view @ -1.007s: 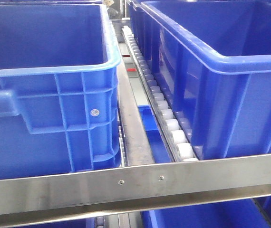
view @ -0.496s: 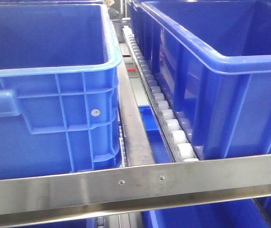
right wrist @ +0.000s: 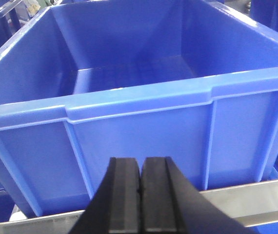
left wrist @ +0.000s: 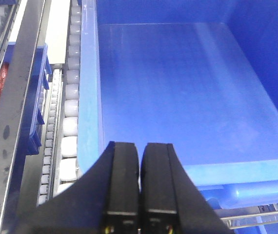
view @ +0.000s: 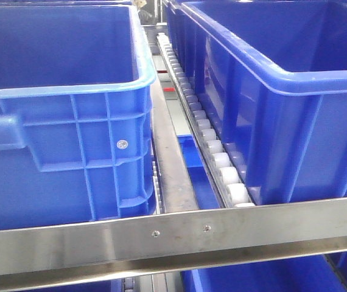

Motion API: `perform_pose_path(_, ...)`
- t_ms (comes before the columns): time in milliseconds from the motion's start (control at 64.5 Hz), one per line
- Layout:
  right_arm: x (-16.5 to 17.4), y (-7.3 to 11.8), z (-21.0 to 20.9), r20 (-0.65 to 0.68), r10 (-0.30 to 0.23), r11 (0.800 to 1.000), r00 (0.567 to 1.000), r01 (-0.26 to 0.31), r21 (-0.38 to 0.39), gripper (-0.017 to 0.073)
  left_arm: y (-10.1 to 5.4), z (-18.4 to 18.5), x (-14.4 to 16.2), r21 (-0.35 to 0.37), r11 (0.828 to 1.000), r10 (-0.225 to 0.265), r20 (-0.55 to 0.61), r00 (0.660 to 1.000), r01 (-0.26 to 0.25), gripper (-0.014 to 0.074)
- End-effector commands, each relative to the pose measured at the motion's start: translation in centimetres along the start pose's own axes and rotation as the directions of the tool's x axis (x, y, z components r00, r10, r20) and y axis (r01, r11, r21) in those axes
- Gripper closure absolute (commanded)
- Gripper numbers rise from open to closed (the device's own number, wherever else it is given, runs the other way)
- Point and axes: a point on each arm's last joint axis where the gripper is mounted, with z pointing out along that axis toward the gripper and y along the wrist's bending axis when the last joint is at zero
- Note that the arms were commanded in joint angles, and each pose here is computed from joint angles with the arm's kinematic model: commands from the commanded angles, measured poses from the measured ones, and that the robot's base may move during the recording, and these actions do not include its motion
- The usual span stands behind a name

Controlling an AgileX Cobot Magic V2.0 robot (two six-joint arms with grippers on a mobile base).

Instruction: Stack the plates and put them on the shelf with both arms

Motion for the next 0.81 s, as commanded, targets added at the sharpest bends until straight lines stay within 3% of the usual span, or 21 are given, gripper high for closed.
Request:
perform_pose_path(0,-0.82,0.18,-0.19,0.101,-0.008,1.000,0.995,0.010,-0.021,0.0507,-0.17,-0.34,-1.55,0.017,1.000,-0.008,0.100,0.995,0.007,0.0504)
perform_pose_path(790,-0.82,0.18,-0.19,0.101,-0.008,1.000,0.995,0.010,-0.021,0.0507,-0.17,-0.34,-1.55,0.017,1.000,-0.008,0.100,0.995,0.007,0.0504)
